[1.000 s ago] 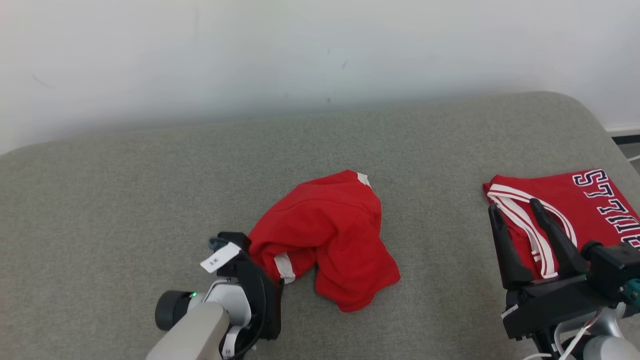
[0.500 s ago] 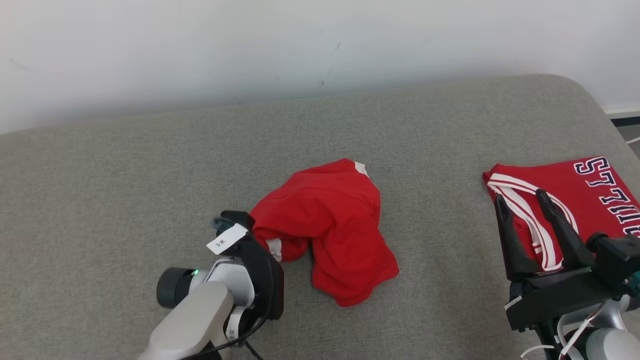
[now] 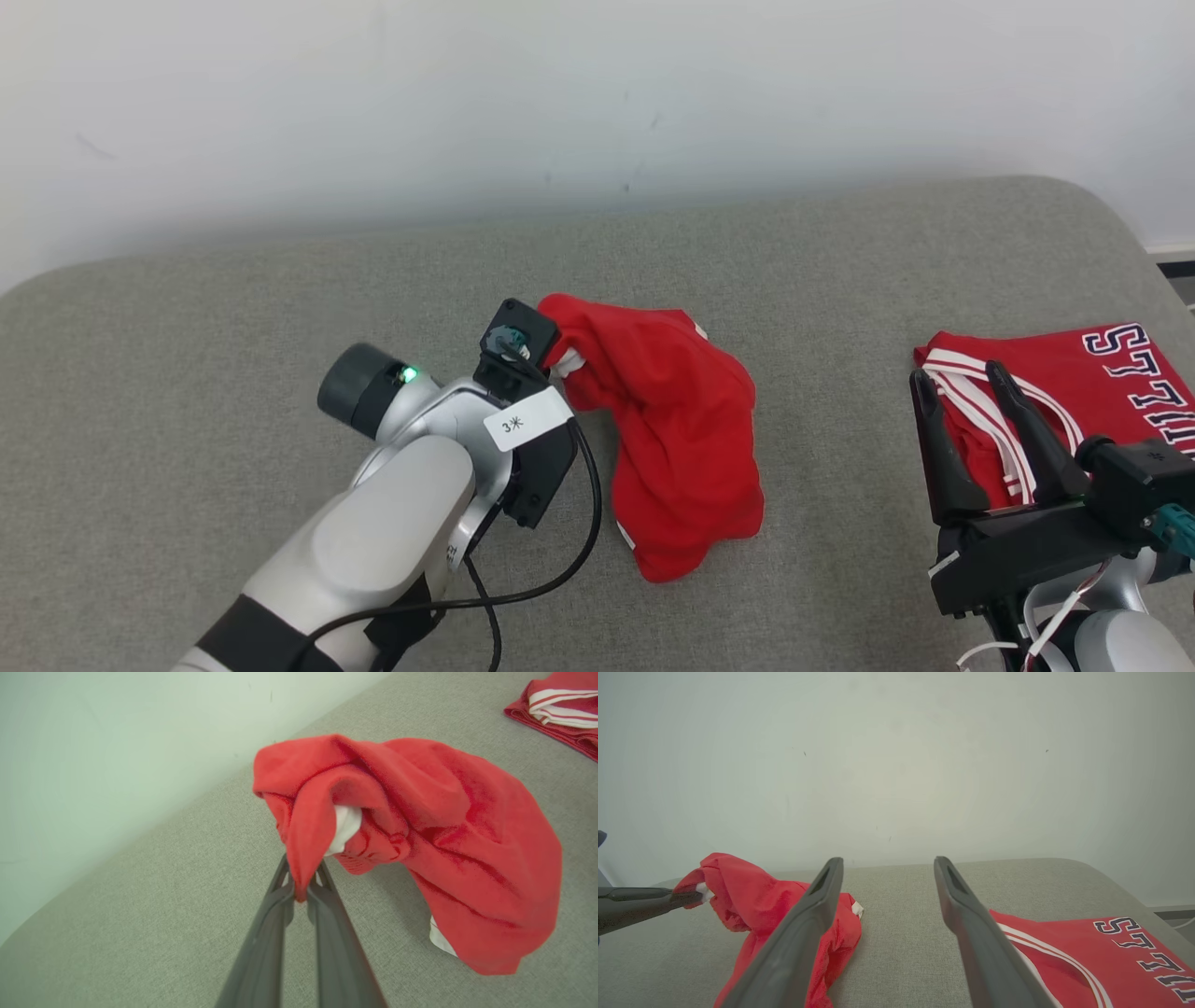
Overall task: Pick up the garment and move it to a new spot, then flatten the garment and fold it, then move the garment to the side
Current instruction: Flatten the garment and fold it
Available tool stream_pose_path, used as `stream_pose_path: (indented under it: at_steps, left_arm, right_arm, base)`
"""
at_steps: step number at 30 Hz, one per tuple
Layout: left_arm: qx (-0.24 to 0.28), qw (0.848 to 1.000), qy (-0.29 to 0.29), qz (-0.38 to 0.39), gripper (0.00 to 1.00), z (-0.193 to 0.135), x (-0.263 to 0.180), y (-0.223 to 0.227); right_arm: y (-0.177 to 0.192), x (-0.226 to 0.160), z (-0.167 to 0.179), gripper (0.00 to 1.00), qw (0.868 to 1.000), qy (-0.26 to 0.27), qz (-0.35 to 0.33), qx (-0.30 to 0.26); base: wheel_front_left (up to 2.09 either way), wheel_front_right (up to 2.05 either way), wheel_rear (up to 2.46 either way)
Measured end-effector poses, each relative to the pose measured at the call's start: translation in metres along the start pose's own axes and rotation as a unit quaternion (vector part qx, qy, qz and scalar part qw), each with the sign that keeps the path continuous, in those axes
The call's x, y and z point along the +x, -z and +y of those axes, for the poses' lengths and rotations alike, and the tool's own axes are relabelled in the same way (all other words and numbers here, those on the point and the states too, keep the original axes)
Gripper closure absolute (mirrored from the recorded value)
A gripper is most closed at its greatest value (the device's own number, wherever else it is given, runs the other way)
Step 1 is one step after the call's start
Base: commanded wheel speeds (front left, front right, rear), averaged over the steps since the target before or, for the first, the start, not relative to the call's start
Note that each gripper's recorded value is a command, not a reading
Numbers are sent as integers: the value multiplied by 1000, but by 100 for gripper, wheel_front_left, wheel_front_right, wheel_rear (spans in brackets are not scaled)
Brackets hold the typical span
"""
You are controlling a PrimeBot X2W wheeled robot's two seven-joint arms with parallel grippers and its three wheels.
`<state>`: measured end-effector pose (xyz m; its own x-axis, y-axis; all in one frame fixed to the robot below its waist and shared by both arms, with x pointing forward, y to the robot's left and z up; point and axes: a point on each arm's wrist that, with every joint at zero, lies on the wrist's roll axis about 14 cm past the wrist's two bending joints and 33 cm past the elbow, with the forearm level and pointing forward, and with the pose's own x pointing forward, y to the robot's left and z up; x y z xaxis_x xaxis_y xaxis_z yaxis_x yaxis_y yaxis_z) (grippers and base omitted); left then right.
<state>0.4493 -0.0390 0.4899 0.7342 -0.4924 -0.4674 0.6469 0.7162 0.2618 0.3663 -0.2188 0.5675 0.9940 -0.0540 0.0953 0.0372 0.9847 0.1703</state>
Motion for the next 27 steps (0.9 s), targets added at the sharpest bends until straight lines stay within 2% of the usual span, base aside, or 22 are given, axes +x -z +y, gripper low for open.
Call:
stream_pose_path:
  at_steps: [2,5,10,17,27]
  left_arm:
    - [36,999,-6,-16,100,5,-4,-13]
    - [61,997,-10,-39,100,6,-11,-30]
    - [86,992,-18,-95,100,6,-26,-70]
    - [101,976,-26,-191,100,7,-50,-133]
    - [112,974,-20,-198,100,-6,-51,-145]
  right_arm:
    - [-2,-1,1,0,1000,-1,-3,2]
    - [-5,-3,2,0,1000,-2,-11,4]
    - [-7,-9,4,0,1000,-4,-15,11]
    - [-9,-11,10,0,1000,-11,-20,16]
    - [-11,-15,10,0,999,-8,-26,21]
  base:
    - [0,0,0]
    - [0,0,0]
    - [0,0,0]
    - [0,0,0]
    - [0,0,0]
